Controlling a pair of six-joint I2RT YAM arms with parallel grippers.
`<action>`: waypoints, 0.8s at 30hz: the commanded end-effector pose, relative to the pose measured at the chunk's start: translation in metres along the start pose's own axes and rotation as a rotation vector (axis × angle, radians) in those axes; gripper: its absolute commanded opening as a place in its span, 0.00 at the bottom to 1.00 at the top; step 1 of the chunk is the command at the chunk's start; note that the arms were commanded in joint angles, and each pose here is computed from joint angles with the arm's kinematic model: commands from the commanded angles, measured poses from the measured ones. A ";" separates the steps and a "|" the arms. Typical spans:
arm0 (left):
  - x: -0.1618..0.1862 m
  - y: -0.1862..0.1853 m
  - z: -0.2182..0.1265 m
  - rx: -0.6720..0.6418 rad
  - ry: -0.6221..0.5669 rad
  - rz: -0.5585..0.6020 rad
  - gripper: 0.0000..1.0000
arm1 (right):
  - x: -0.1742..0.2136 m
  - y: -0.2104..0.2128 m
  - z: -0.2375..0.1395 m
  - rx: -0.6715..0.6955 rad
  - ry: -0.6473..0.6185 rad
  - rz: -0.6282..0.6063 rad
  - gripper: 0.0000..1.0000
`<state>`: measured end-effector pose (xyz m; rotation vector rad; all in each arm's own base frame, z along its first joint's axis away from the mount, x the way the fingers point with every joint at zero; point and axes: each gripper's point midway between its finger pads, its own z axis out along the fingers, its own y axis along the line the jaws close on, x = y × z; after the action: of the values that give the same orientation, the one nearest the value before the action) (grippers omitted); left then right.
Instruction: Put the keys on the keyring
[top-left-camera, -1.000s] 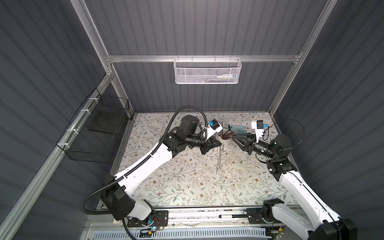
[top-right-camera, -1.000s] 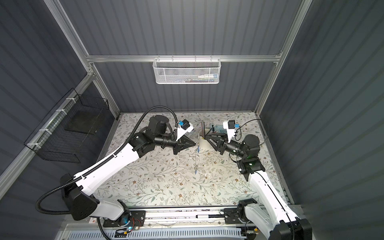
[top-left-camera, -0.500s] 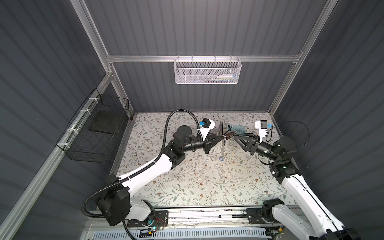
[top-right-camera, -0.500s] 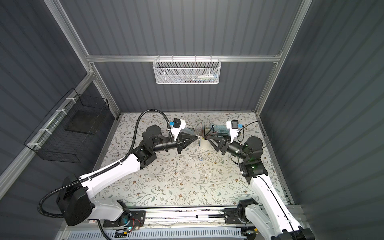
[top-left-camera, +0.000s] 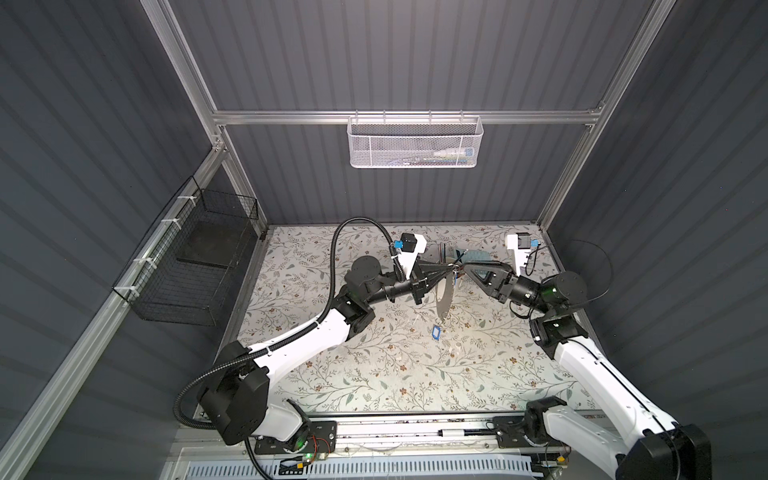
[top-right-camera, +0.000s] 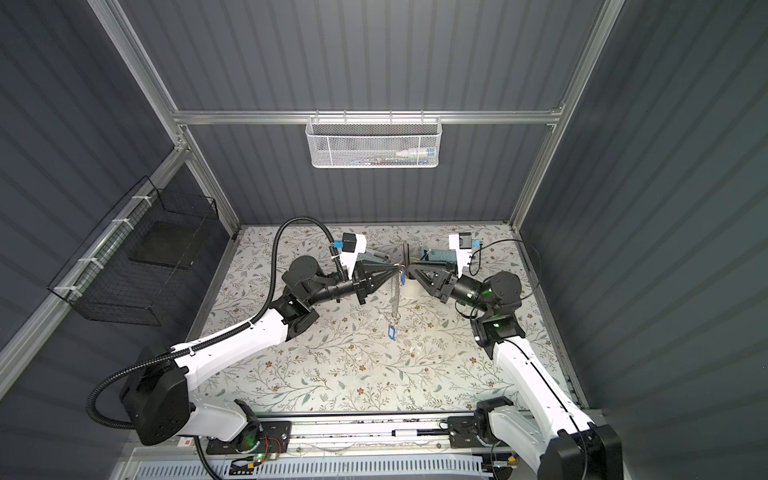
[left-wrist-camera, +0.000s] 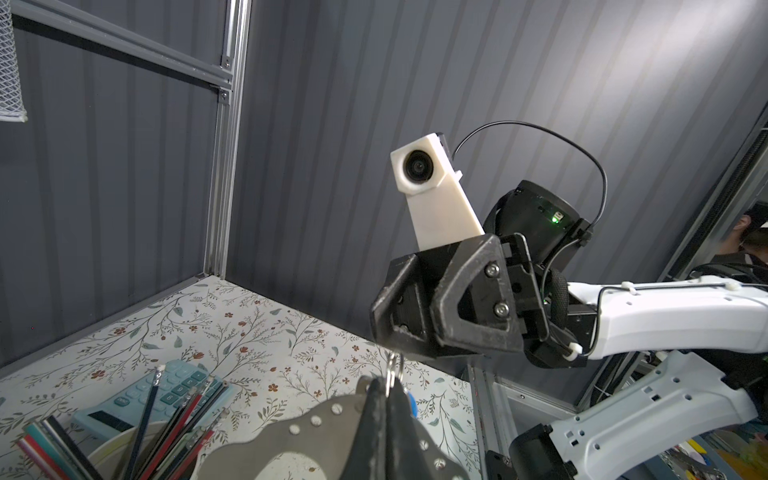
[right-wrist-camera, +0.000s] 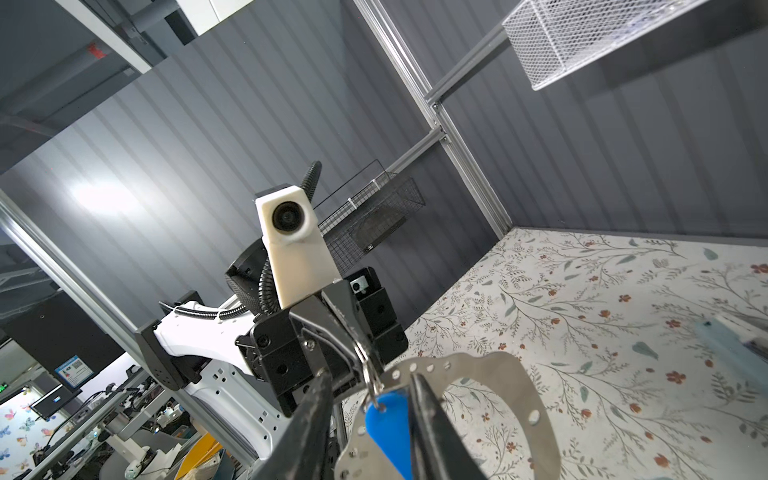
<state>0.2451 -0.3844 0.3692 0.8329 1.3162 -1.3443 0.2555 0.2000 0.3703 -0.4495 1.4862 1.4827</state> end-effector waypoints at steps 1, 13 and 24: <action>-0.009 -0.006 0.001 0.025 -0.049 0.007 0.00 | -0.006 0.013 0.006 -0.046 -0.012 -0.024 0.27; -0.010 -0.006 -0.001 0.016 -0.053 0.016 0.00 | 0.000 0.011 0.005 -0.031 -0.016 -0.007 0.02; -0.022 -0.011 -0.003 0.017 -0.073 0.036 0.00 | 0.015 -0.006 0.001 0.064 0.004 0.018 0.00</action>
<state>0.2445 -0.3840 0.3710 0.8244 1.3047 -1.3500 0.2522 0.2050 0.3672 -0.4170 1.4964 1.4830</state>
